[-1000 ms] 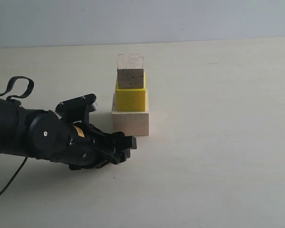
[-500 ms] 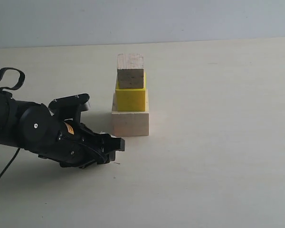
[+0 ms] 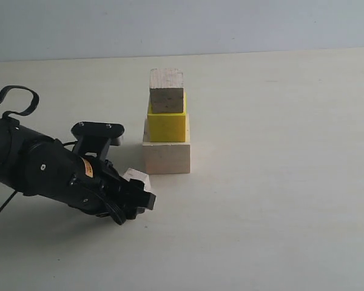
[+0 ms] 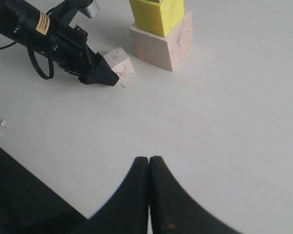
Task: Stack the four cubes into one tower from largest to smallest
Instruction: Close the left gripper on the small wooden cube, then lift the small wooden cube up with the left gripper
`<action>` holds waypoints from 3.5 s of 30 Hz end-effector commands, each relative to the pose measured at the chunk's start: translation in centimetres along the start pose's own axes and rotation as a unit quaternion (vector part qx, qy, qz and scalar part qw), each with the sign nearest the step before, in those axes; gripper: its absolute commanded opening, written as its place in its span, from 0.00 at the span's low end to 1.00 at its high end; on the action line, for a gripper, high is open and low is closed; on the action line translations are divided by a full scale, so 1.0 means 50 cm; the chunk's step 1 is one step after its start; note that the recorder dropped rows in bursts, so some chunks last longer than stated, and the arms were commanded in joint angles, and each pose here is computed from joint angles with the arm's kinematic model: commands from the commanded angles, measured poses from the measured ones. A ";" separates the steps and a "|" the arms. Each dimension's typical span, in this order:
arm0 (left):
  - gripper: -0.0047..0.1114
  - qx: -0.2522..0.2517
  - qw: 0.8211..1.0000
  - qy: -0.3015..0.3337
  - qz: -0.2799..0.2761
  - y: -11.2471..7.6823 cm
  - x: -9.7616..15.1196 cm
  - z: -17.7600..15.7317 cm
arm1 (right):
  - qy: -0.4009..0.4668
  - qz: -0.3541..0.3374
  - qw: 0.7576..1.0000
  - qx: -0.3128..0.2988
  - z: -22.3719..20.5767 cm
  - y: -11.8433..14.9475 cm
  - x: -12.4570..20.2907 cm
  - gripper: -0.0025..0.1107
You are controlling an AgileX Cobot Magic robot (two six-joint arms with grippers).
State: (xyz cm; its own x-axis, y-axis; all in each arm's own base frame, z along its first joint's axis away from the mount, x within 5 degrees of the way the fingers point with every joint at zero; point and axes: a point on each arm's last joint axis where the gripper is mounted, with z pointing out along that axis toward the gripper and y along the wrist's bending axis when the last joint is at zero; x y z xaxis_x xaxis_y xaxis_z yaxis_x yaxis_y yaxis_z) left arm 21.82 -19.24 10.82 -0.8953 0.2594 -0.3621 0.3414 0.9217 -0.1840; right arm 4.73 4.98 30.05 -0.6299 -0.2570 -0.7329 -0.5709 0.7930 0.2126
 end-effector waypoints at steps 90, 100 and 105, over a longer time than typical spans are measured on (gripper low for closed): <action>0.69 0.016 0.991 -0.058 0.123 -0.026 -0.030 -0.023 | -0.007 0.005 1.000 -0.011 -0.006 0.005 -0.002 0.02; 0.10 0.013 0.991 -0.031 0.129 -0.024 -0.020 -0.022 | -0.007 0.005 1.000 -0.011 -0.006 0.005 -0.002 0.02; 0.04 0.010 0.990 -0.015 0.139 -0.022 -0.015 -0.022 | -0.007 0.005 1.000 -0.011 -0.006 0.005 -0.002 0.02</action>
State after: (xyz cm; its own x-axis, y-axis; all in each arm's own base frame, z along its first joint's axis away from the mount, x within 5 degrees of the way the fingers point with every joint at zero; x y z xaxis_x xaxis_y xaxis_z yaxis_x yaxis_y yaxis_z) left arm 22.20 -20.31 12.43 -0.7516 0.4611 -0.4717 0.5645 0.8196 -0.0982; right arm 4.64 5.08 30.07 -0.6384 -0.2477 -0.7288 -0.5706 0.7877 0.2321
